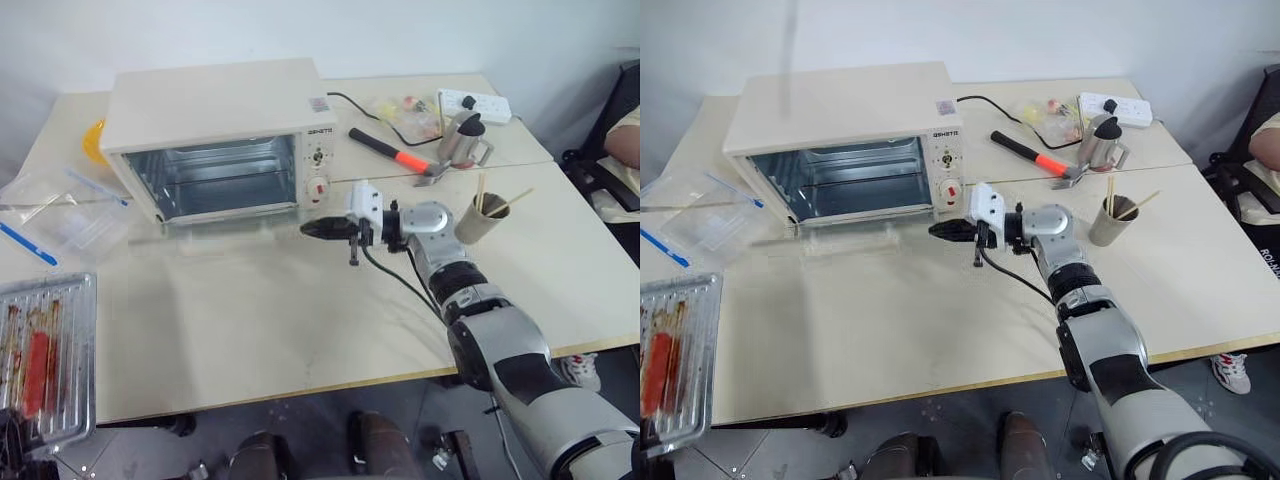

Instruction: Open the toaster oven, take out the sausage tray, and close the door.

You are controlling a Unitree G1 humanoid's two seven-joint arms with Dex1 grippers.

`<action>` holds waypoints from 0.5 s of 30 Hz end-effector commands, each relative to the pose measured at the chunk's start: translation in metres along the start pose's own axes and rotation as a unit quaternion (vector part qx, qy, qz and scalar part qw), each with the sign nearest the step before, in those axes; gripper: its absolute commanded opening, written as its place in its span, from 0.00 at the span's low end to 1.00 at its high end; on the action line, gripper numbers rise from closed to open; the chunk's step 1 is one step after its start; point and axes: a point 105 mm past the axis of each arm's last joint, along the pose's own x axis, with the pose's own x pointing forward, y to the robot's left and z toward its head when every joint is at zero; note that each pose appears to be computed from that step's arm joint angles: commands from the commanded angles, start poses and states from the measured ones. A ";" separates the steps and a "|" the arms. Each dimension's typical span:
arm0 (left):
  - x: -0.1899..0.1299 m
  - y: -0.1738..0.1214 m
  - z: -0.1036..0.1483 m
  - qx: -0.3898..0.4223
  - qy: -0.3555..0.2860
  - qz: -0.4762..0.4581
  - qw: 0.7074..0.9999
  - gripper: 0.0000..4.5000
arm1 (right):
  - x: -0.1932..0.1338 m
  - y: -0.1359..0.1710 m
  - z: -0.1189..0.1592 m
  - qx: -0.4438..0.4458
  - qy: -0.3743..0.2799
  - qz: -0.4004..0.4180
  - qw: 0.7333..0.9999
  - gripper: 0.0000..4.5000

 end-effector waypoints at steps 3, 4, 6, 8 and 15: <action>-0.027 0.014 0.028 -0.011 -0.020 0.008 1.000 0.00 | 0.003 -0.017 0.033 -0.018 -0.042 -0.011 0.999 0.01; -0.028 0.016 0.029 -0.016 -0.015 0.009 1.000 0.00 | 0.004 -0.021 0.037 -0.019 -0.046 -0.019 0.999 0.01; -0.029 0.021 0.029 -0.029 0.003 0.008 1.000 0.00 | 0.006 -0.032 0.049 -0.026 -0.058 -0.043 0.997 0.01; -0.027 0.024 0.021 -0.041 0.050 0.014 0.998 0.00 | 0.007 -0.042 0.064 -0.030 -0.071 -0.058 0.995 0.01; 0.007 0.014 -0.009 -0.032 0.198 -0.002 0.980 0.00 | -0.002 -0.042 0.084 -0.017 -0.105 -0.026 0.994 0.01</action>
